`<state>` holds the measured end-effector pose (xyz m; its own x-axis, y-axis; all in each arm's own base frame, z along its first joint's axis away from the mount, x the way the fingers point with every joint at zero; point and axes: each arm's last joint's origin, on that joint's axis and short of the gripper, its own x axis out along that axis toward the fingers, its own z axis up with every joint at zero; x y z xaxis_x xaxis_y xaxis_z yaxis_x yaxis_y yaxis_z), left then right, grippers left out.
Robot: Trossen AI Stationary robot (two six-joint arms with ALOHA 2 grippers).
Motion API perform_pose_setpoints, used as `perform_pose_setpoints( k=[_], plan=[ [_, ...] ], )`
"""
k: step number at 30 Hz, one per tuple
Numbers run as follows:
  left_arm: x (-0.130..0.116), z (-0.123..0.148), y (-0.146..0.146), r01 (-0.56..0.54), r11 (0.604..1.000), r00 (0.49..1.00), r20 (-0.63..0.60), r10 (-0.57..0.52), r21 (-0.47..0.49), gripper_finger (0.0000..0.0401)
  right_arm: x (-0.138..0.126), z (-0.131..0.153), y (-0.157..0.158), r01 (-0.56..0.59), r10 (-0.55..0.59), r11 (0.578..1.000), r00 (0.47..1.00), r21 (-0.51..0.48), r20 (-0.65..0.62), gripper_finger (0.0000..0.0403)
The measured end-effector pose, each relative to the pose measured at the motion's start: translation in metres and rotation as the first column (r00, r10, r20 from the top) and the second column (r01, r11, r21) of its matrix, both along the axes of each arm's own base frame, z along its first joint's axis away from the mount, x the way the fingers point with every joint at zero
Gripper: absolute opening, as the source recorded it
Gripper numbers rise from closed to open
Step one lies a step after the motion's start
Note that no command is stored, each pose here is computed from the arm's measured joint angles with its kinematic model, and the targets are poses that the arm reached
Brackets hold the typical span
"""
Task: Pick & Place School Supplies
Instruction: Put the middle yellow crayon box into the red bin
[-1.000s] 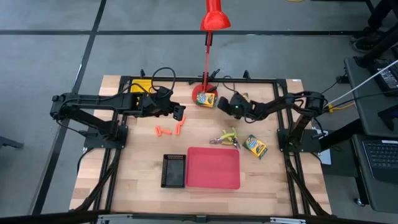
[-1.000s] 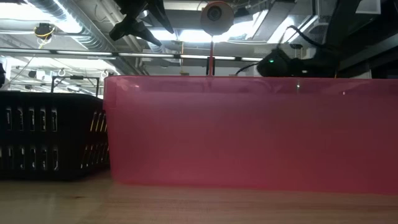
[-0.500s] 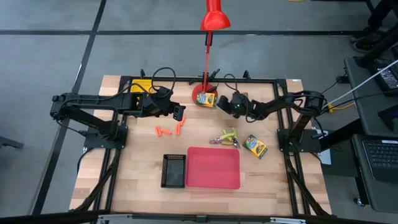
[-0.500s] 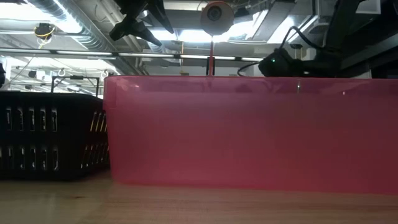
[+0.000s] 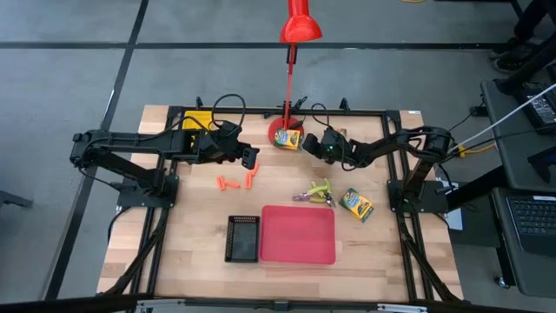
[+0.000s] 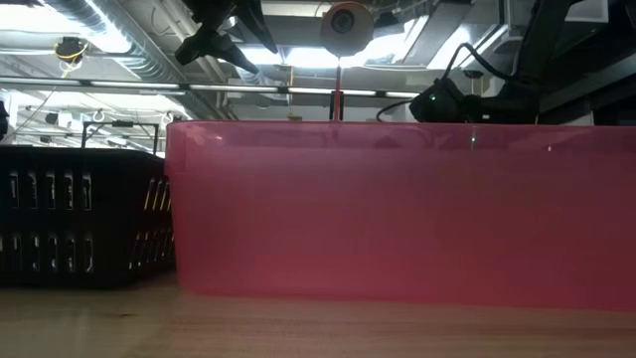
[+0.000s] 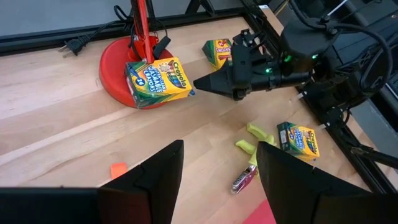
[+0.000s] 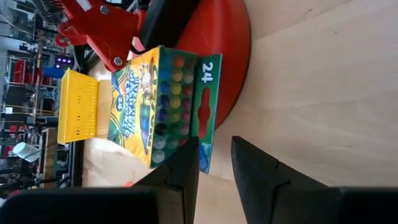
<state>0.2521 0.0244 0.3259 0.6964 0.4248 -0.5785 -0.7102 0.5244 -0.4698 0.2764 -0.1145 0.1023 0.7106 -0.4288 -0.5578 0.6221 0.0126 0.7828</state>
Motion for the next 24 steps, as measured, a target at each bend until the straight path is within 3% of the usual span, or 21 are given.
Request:
perform_pose_setpoints(
  k=[24],
  plan=[
    [0.0001,-0.0001,-0.0002,0.015,1.000,1.000,-0.006,-0.015,0.005,0.0200,0.0084,0.0003,0.0066,-0.003,0.003,1.000,1.000,-0.018,-0.010,0.0098]
  ],
)
